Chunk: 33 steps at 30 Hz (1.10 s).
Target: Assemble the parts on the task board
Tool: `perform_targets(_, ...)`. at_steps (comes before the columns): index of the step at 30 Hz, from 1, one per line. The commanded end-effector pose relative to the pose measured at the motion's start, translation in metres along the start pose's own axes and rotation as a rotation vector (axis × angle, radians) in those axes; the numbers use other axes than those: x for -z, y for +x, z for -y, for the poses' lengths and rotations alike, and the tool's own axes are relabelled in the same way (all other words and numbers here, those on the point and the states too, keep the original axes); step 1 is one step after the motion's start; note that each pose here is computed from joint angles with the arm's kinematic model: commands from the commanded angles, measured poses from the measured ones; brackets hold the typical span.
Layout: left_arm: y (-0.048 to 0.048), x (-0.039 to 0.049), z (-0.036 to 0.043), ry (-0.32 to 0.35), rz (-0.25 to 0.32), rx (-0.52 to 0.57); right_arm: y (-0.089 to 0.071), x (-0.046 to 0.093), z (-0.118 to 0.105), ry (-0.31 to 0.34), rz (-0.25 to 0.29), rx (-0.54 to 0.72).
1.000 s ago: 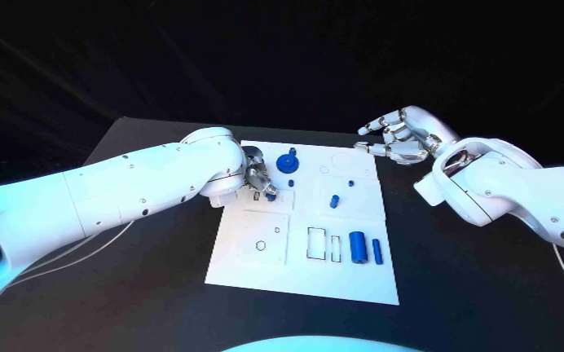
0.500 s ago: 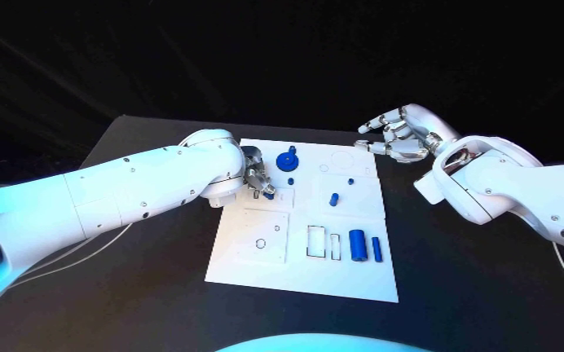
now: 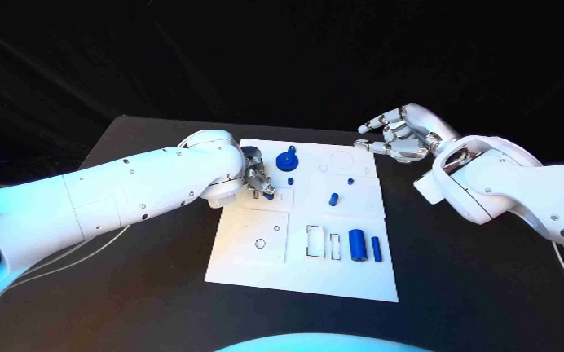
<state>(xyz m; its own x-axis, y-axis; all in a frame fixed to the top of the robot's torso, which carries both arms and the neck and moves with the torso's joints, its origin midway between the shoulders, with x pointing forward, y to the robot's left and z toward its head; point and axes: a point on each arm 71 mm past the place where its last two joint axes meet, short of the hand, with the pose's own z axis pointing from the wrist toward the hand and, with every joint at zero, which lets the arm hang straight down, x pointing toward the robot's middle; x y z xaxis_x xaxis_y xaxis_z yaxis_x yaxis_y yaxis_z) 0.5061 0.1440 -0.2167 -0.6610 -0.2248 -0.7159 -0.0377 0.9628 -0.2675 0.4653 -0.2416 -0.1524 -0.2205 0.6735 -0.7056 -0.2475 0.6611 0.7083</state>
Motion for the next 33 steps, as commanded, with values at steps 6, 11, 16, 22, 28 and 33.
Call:
perform_targets(6,0.0055,-0.0007,0.0017,-0.008,-0.029,-0.029,0.0011,0.0005,-0.0007,-0.01,-0.01,0.008)
perform_targets(11,0.0047,-0.0023,0.0017,-0.016,-0.026,-0.026,0.0012,0.0006,-0.0008,-0.01,-0.01,0.008)
perform_targets(16,0.0042,-0.0035,0.0015,-0.021,-0.025,-0.025,0.0011,0.0007,-0.0007,-0.01,-0.01,0.008)
perform_targets(22,0.0043,-0.0044,0.0026,-0.021,-0.027,-0.027,0.0009,0.0009,-0.0005,-0.009,-0.01,0.008)
perform_targets(28,0.0049,-0.005,0.0038,-0.023,-0.034,-0.033,0.0008,0.001,-0.0004,-0.009,-0.01,0.008)
perform_targets(33,0.0052,-0.0054,0.0041,-0.028,-0.038,-0.036,0.0006,0.0012,-0.0002,-0.008,-0.011,0.008)
